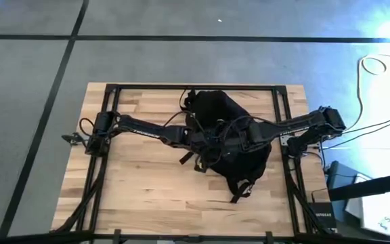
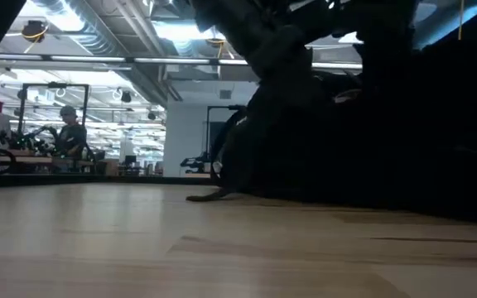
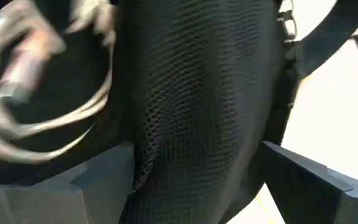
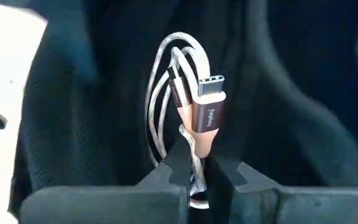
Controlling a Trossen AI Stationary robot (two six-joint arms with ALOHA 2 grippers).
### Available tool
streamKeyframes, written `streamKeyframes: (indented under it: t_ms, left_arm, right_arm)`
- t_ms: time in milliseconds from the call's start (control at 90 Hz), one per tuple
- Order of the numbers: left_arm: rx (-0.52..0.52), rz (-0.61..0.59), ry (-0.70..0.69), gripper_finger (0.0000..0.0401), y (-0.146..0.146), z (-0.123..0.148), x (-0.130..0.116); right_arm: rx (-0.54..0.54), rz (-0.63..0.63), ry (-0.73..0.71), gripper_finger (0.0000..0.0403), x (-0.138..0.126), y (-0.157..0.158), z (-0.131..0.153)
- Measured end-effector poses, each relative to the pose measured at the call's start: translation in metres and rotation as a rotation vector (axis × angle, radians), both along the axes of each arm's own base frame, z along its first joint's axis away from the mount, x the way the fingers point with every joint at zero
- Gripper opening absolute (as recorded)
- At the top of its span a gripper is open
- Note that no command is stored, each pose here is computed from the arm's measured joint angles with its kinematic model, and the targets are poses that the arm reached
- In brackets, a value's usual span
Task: Unpack backpack
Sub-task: Put the pink charger cable into the black backpack
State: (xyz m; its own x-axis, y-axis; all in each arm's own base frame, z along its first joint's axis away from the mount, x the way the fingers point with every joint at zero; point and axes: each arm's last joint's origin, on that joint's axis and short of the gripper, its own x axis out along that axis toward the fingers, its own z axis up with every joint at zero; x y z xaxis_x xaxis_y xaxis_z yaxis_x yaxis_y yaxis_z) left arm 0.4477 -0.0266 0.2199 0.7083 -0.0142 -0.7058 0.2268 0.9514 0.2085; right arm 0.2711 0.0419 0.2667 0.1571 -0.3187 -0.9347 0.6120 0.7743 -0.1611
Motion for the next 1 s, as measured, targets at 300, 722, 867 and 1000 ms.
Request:
streamKeyframes:
  t_ms: [300, 722, 867, 1000]
  left_arm:
    - [0.153, 0.074, -0.023, 0.0315, -0.002, 0.026, 0.000]
    - [0.289, 0.156, -0.010, 0.0315, 0.003, 0.037, -0.007]
    - [0.289, 0.150, 0.031, 0.0315, 0.004, 0.034, -0.010]
    - [0.265, 0.131, 0.039, 0.0315, 0.004, 0.037, -0.014]
  right_arm:
    - [-0.006, 0.110, 0.029, 0.0045, -0.001, 0.000, 0.002]
    - [-0.227, 0.325, -0.080, 0.0241, -0.027, 0.029, 0.031]
    - [-0.203, 0.398, -0.175, 0.0294, -0.032, 0.050, 0.037]
    - [-0.145, 0.497, -0.189, 0.0301, -0.020, 0.069, 0.024]
